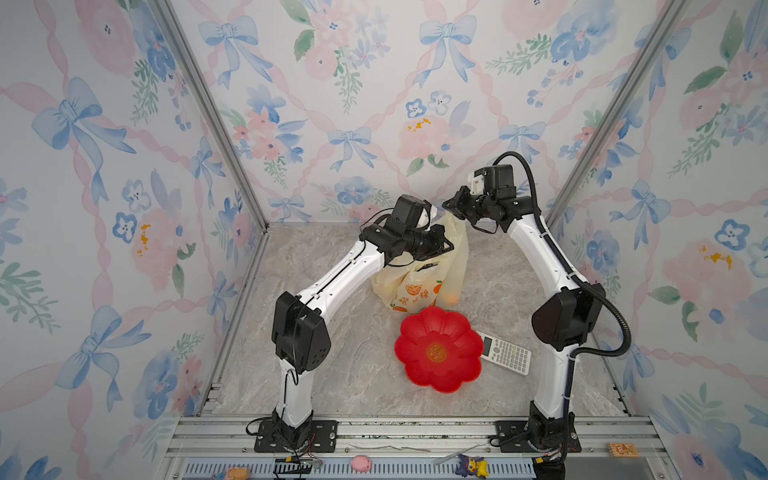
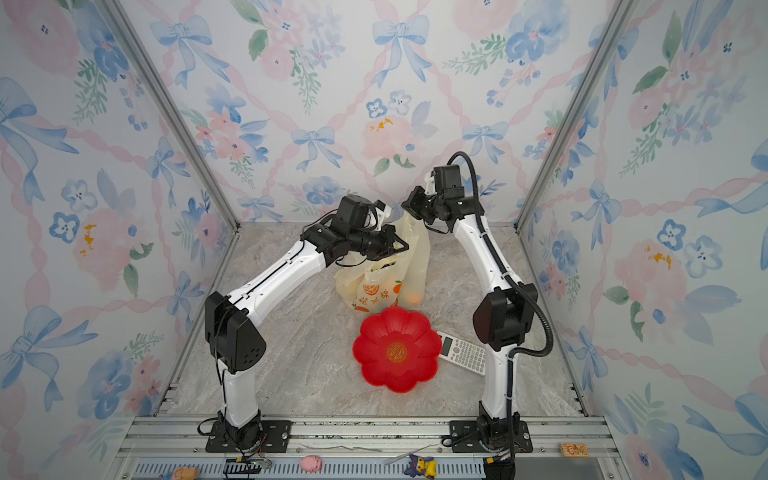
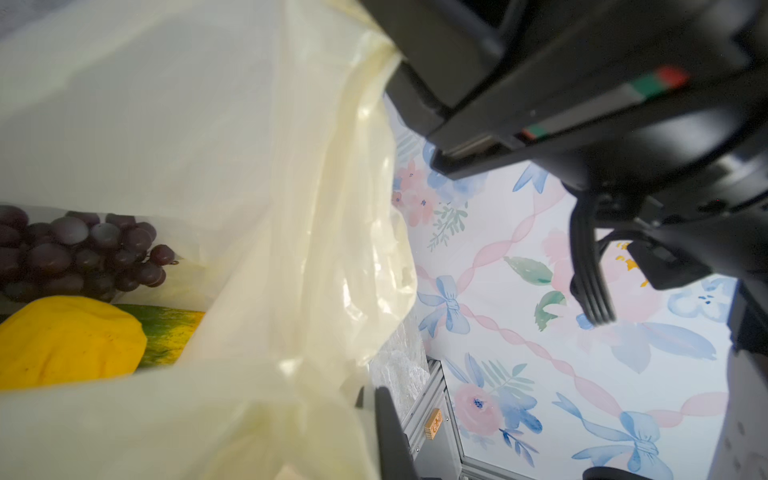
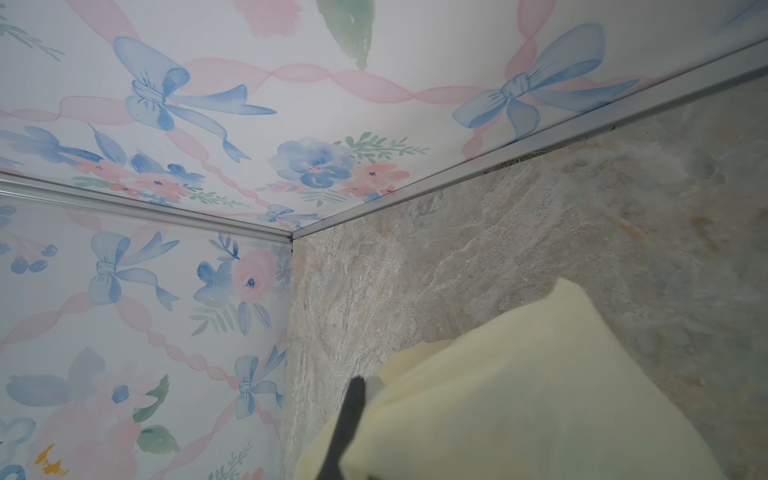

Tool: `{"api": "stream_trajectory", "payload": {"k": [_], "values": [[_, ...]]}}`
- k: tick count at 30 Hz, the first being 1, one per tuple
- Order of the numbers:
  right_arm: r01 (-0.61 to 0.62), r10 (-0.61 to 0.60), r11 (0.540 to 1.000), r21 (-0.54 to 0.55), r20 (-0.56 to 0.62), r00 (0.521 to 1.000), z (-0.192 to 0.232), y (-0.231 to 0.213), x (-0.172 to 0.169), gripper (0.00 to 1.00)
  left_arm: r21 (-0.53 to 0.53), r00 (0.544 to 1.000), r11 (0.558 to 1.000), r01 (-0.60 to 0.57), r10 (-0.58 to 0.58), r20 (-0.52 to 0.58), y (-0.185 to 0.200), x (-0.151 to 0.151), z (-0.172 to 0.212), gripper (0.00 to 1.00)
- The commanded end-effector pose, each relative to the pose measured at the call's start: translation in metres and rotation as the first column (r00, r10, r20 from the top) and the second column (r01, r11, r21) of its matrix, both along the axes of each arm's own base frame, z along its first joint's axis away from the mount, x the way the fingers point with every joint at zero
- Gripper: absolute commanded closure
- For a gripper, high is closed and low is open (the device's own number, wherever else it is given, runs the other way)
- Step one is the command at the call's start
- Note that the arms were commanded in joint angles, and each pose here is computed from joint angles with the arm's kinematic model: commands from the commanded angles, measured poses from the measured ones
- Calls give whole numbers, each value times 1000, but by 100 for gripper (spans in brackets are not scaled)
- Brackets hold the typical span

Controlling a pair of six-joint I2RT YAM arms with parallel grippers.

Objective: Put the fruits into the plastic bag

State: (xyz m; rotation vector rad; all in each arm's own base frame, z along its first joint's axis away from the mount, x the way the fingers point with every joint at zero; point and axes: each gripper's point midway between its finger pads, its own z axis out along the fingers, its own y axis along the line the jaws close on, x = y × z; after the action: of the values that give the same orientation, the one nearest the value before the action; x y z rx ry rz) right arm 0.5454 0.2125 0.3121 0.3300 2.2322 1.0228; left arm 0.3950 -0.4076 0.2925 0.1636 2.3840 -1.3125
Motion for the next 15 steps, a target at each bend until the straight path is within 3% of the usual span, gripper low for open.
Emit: {"api": "stream_trajectory", "payload": {"k": [1, 12, 15], "values": [[31, -31, 999, 34, -7, 999, -9, -11, 15, 100, 11, 998, 999, 39, -40, 39, -18, 3, -6, 100], [100, -93, 994, 50, -116, 989, -75, -33, 23, 100, 69, 993, 991, 113, -112, -26, -50, -2, -66, 100], [104, -98, 994, 37, -141, 985, -89, -38, 21, 99, 85, 994, 990, 111, -110, -22, -47, -2, -71, 85]]}}
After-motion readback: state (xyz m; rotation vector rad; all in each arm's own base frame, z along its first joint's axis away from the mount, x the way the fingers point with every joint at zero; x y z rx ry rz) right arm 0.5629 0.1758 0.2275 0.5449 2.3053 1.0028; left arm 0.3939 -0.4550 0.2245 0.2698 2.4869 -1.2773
